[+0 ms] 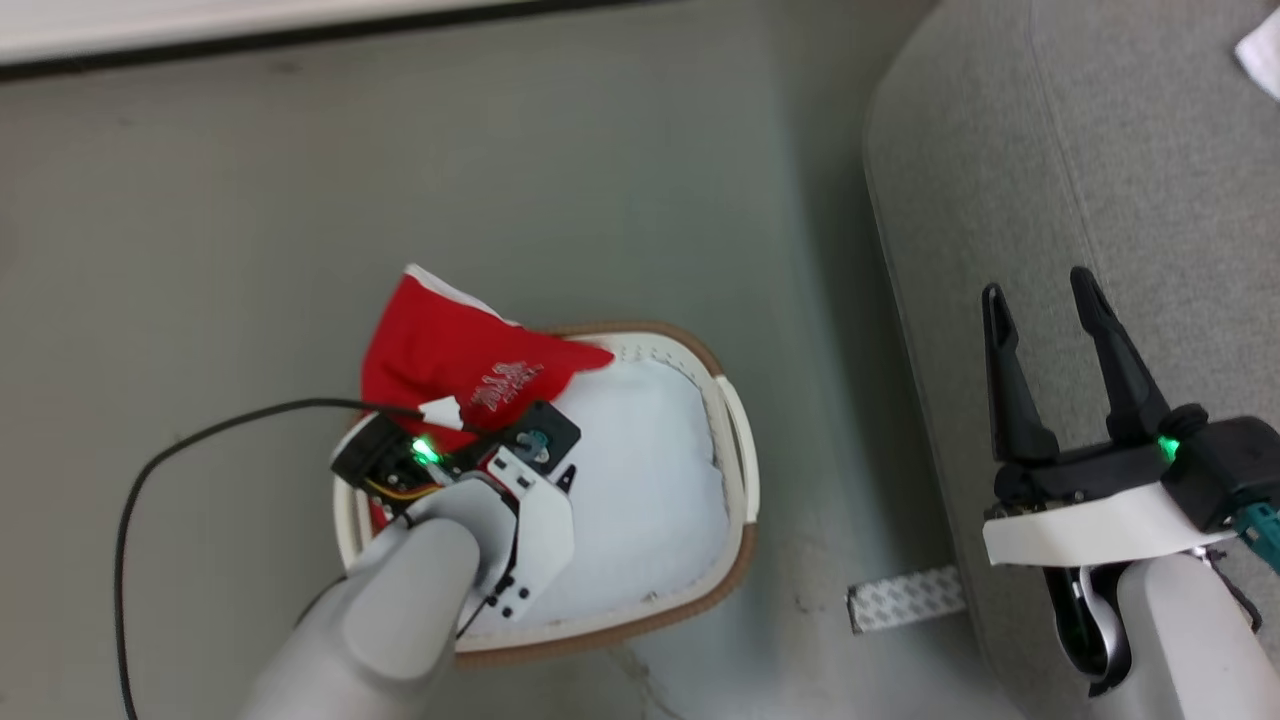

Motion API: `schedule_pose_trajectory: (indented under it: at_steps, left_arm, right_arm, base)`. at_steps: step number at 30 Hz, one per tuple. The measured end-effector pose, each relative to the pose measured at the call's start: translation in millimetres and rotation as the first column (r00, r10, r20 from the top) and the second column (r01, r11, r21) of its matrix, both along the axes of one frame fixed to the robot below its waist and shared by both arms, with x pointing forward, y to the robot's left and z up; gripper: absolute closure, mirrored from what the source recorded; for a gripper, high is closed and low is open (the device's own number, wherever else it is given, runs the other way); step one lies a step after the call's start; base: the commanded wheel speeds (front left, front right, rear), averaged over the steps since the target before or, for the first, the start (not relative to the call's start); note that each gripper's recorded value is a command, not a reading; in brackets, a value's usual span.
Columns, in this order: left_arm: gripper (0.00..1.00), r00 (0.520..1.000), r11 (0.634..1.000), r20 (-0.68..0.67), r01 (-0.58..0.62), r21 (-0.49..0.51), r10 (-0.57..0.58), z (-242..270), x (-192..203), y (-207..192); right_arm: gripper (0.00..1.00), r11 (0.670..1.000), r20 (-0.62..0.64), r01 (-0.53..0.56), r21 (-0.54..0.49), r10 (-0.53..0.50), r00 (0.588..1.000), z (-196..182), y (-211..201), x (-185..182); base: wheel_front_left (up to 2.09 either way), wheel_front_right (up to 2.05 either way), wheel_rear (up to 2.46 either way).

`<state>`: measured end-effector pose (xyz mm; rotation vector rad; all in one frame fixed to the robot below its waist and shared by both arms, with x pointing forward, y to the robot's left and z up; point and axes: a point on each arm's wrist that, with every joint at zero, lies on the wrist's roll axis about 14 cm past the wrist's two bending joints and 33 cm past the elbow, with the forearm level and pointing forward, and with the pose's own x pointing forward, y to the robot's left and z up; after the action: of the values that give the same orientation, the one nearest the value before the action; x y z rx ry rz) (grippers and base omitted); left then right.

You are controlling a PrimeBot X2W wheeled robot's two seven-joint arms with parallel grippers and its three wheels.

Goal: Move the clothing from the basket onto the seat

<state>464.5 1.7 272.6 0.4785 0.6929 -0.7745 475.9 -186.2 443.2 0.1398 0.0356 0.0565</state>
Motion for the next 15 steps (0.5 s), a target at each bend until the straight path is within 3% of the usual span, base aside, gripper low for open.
schedule_pose_trajectory:
  at_steps: [8,15]
  left_arm:
    - [0.0,0.985,0.979,-0.171,0.049,0.2,-0.014,-86,-4,20]
    - [0.0,0.962,0.956,-0.272,0.06,0.286,0.021,-136,-14,40]
  right_arm:
    - [0.0,0.999,-0.065,0.024,0.024,-0.023,0.998,-39,-10,15]
    - [0.0,0.999,-0.122,0.026,0.036,-0.021,0.992,-71,-11,22]
  base:
    - [0.0,0.0,0.0]
    - [0.0,0.0,0.0]
